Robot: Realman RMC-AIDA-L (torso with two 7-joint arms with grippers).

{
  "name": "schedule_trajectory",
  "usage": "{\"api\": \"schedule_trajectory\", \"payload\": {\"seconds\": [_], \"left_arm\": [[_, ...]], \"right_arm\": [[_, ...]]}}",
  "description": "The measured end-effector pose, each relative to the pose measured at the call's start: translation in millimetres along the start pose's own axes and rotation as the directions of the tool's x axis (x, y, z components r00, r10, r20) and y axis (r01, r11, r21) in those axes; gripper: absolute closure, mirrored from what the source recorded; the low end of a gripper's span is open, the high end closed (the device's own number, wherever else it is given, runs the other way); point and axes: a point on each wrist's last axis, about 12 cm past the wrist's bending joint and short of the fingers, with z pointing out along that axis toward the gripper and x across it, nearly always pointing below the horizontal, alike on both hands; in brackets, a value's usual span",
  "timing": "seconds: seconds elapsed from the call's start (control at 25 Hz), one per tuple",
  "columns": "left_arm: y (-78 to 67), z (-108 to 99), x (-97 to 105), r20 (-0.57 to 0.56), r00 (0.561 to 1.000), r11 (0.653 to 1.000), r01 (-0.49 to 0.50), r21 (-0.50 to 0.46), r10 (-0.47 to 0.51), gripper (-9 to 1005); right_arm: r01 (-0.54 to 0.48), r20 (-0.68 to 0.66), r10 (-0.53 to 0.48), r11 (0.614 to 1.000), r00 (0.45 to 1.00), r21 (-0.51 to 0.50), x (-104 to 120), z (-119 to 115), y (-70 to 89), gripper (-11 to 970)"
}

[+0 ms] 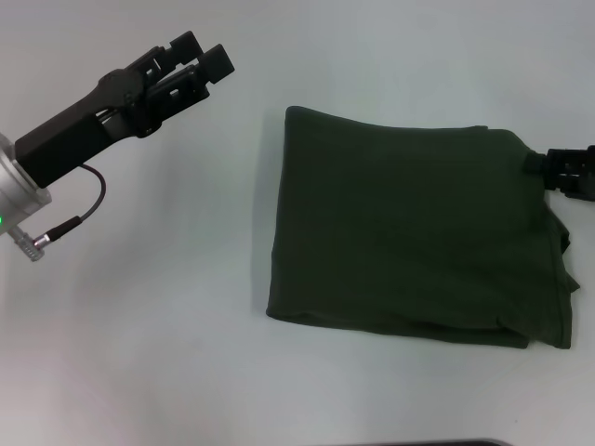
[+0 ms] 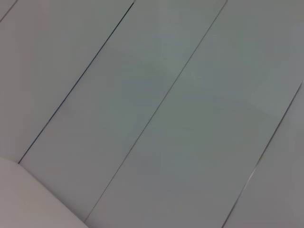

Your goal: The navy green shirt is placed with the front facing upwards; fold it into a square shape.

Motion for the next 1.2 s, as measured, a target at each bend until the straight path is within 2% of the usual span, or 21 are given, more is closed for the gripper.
{"api": "schedule_trajectory", "payload": {"seconds": [0.24, 0.32, 0.56, 0.76, 1.2], "left_arm": [[0.0, -1, -1, 0.0, 1.0, 1.0, -0.007, -0.001, 0.007, 77], [-0.3, -1, -1, 0.0, 1.0, 1.0, -0.008, 0.002, 0.008, 77], [-0.5, -2, -1, 0.0, 1.0, 1.0, -0.009, 0.003, 0.009, 76], [-0.6, -2, -1, 0.0, 1.0, 1.0, -0.009, 0.002, 0.009, 76], [-0.3, -2, -1, 0.0, 1.0, 1.0, -0.009, -0.002, 0.009, 76]], "right_arm": [[-0.013, -0.002, 0.013, 1.0, 1.0, 0.004, 2, 4, -0.9, 393], [-0.013, -0.002, 0.013, 1.0, 1.0, 0.005, 2, 4, -1.3, 628], [-0.019, 0.009, 0.019, 1.0, 1.0, 0.0, 4, 3, -2.2, 855], [-0.009, 0.023, 0.009, 1.0, 1.0, -0.001, 3, 4, -1.6, 923], [0.015, 0.06, -0.013, 0.999, 0.998, -0.029, -7, 5, 5.0, 924]]}}
